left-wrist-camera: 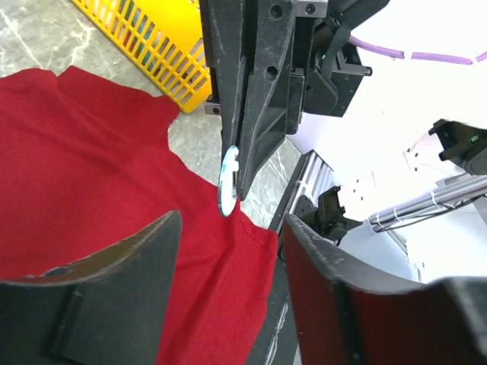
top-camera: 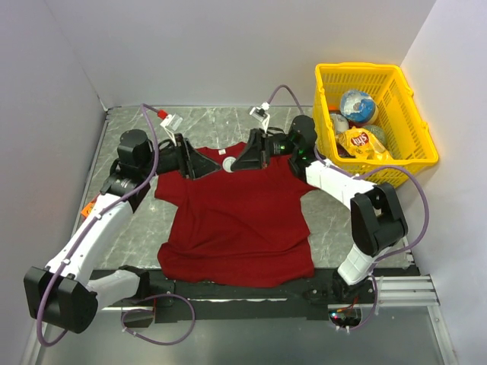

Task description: Pin the brooch onto the clothing

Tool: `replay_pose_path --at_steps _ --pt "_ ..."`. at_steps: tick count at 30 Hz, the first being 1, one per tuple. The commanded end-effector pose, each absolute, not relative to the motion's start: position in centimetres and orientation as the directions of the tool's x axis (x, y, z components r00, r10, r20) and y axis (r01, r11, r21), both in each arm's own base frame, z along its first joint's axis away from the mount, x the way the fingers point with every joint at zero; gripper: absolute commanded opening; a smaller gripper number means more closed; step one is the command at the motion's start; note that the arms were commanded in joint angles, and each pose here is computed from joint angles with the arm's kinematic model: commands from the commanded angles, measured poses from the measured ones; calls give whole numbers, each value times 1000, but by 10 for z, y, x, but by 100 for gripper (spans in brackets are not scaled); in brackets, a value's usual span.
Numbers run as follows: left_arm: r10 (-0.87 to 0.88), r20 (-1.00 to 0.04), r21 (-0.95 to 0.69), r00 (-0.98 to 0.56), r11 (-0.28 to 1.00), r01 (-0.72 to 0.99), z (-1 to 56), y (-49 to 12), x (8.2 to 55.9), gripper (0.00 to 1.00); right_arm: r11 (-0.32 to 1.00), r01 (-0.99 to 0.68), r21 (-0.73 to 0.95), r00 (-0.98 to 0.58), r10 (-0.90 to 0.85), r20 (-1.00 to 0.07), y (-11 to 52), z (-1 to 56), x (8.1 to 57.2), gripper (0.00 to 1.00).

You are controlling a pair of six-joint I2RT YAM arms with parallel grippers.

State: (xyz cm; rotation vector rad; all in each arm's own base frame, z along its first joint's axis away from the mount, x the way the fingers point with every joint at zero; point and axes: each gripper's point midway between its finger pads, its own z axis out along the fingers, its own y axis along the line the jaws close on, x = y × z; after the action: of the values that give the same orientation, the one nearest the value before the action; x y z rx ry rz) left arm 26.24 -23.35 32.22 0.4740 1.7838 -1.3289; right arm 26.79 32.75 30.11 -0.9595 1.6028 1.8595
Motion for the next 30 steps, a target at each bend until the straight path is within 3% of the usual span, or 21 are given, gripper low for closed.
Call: replay_pose_path --at_steps 1,11,17,18,20,22,23,26,30 --pt "-180 -824 -566 -537 299 768 335 -239 260 59 -182 -839 512 -513 -45 -857 326 330 258 0" --pt "-159 -810 -584 -564 292 757 330 -255 272 54 -182 -839 513 -512 -61 -857 330 330 253 0" --pt "-147 -801 -594 -580 317 739 321 -261 276 20 -185 -833 521 -518 -67 -853 332 328 252 0" --pt "-151 -798 -597 -583 332 731 320 -261 279 1 -188 -833 521 -518 -69 -853 332 328 251 0" --pt "-161 -801 -593 -576 347 727 321 -260 281 1 -186 -830 526 -522 -72 -850 332 326 252 0" --pt "-169 -807 -585 -565 352 731 326 -258 279 1 -166 -833 528 -525 -66 -849 331 325 254 16" --pt "-176 -809 -583 -561 364 726 326 -257 281 1 -151 -841 519 -518 -55 -854 330 327 255 37" --pt "-180 -816 -573 -549 381 726 330 -254 277 1 -75 -870 487 -488 -7 -873 326 332 258 63" --pt "-177 -821 -566 -542 376 734 334 -253 271 1 -18 -895 446 -446 38 -894 322 344 261 66"
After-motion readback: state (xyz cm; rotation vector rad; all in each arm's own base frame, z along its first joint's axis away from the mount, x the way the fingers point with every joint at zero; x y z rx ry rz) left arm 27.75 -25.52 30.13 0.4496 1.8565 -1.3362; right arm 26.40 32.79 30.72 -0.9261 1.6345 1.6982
